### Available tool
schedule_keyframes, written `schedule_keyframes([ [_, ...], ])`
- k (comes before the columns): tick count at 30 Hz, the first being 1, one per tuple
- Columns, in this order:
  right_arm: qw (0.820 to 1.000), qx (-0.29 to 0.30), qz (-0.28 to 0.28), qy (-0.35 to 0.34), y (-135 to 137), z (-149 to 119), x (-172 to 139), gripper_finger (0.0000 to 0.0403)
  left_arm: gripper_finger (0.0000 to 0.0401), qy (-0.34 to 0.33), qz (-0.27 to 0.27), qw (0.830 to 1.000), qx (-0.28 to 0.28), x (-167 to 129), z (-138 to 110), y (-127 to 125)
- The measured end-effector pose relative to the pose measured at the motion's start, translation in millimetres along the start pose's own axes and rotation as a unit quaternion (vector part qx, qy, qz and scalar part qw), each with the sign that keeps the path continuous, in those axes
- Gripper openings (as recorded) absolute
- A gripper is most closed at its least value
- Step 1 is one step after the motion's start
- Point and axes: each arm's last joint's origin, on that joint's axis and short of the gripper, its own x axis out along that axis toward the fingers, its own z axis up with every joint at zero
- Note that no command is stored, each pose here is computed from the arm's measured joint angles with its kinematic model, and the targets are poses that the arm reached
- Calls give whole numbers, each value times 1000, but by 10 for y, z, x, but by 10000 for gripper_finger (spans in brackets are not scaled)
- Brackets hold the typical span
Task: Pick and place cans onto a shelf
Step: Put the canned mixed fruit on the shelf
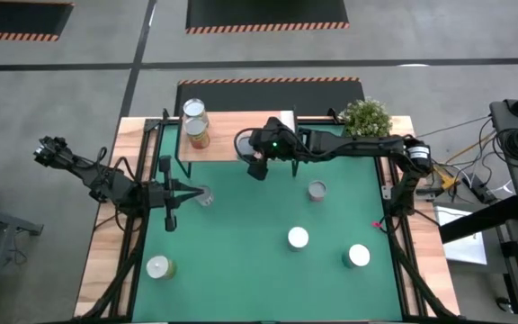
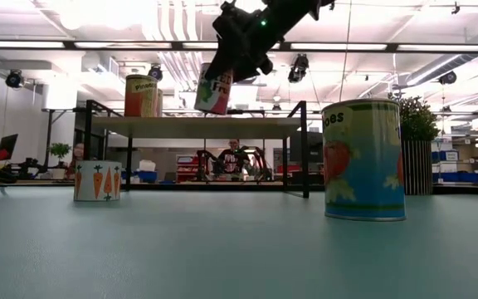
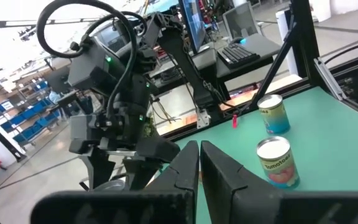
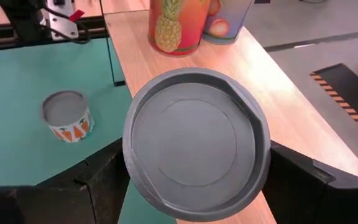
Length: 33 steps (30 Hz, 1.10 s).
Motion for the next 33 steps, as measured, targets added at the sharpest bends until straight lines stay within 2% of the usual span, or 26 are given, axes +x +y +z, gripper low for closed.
schedule_keyframes([
  [14,999,24,-18,-13,-137,25,23,347,0,-1,0,1000,-1,-1,2,1],
  [21,999,24,-18,-31,-192,270,-272,345,0,-1,0,1000,-1,-1,2,1],
  [27,1000,11,-14,22,-203,345,-479,309,0,0,0,1000,0,2,0,-2],
  [33,995,22,-12,95,-187,138,-430,212,0,1,-1,1000,-2,7,-1,-6],
])
